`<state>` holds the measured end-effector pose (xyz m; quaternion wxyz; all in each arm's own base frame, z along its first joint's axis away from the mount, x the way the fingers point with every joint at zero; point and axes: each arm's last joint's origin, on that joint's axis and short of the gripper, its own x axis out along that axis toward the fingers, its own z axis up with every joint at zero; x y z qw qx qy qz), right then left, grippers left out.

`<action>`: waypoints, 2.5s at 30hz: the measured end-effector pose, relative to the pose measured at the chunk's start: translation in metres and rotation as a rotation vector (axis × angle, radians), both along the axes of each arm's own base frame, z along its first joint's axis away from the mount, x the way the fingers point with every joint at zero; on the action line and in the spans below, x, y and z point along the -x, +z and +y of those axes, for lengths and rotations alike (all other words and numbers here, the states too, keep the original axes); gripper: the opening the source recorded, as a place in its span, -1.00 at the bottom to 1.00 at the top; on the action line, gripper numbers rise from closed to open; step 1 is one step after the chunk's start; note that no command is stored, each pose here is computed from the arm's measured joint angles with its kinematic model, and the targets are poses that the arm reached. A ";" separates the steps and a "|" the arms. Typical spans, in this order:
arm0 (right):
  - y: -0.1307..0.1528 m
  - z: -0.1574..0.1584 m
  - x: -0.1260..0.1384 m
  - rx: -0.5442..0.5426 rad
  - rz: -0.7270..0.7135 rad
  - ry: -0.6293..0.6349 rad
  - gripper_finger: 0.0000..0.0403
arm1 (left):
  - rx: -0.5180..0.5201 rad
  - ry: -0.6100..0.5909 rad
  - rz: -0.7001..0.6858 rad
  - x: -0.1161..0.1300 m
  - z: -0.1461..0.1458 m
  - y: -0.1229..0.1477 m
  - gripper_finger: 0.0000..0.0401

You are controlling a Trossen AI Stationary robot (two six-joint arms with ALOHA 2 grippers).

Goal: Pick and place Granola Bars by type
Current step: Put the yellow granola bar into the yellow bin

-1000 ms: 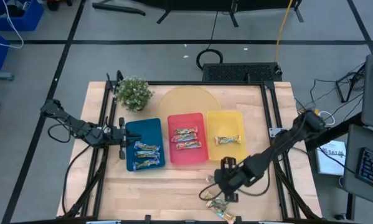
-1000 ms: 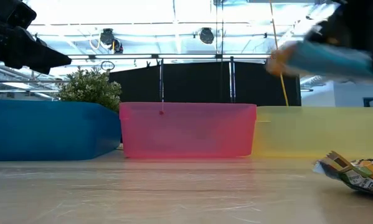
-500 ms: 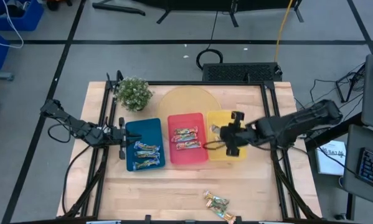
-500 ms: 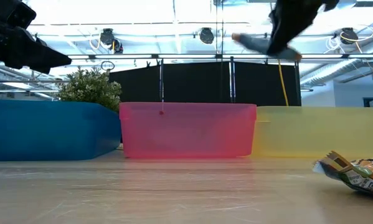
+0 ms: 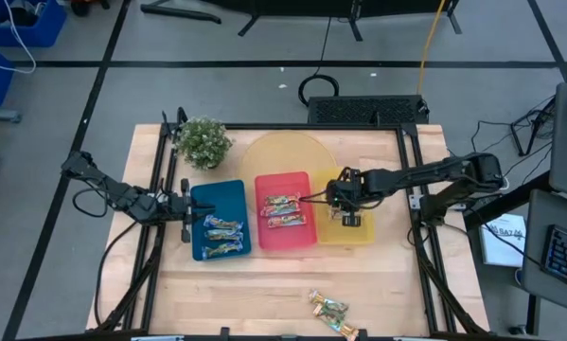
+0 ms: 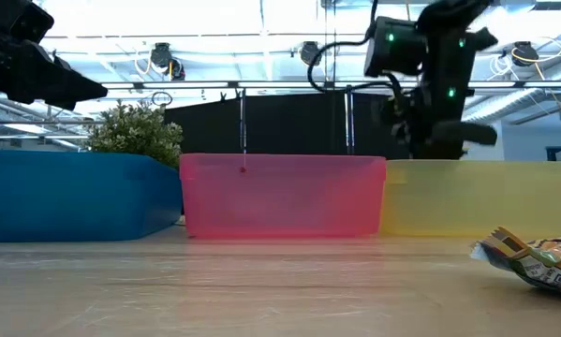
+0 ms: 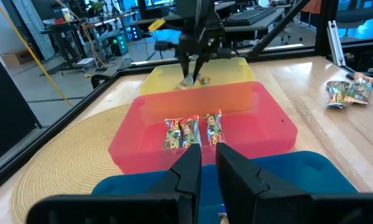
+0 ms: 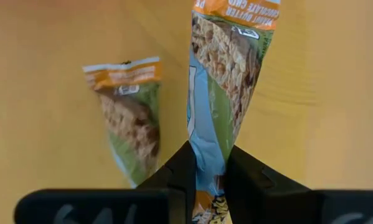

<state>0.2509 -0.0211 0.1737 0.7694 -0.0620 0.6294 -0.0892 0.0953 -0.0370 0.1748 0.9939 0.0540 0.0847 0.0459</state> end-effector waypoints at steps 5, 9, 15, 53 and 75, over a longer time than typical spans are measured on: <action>-0.014 -0.005 0.005 -0.003 -0.001 -0.041 -0.72 | -0.001 0.000 0.000 0.000 0.000 0.000 -0.71; -0.018 -0.006 0.008 -0.006 0.012 -0.046 -0.72 | -0.002 0.000 0.000 0.000 0.000 0.000 -0.71; -0.018 -0.005 0.007 -0.014 -0.001 -0.087 -0.71 | -0.001 0.000 0.000 0.000 0.000 0.000 -0.71; 0.089 0.160 -0.016 -0.255 -0.164 -0.079 -0.40 | 0.004 0.001 0.029 0.001 0.000 -0.003 -0.71; 0.026 0.307 -0.045 -0.243 -0.014 -0.072 -0.30 | 0.041 -0.080 0.032 0.000 -0.002 -0.003 -0.71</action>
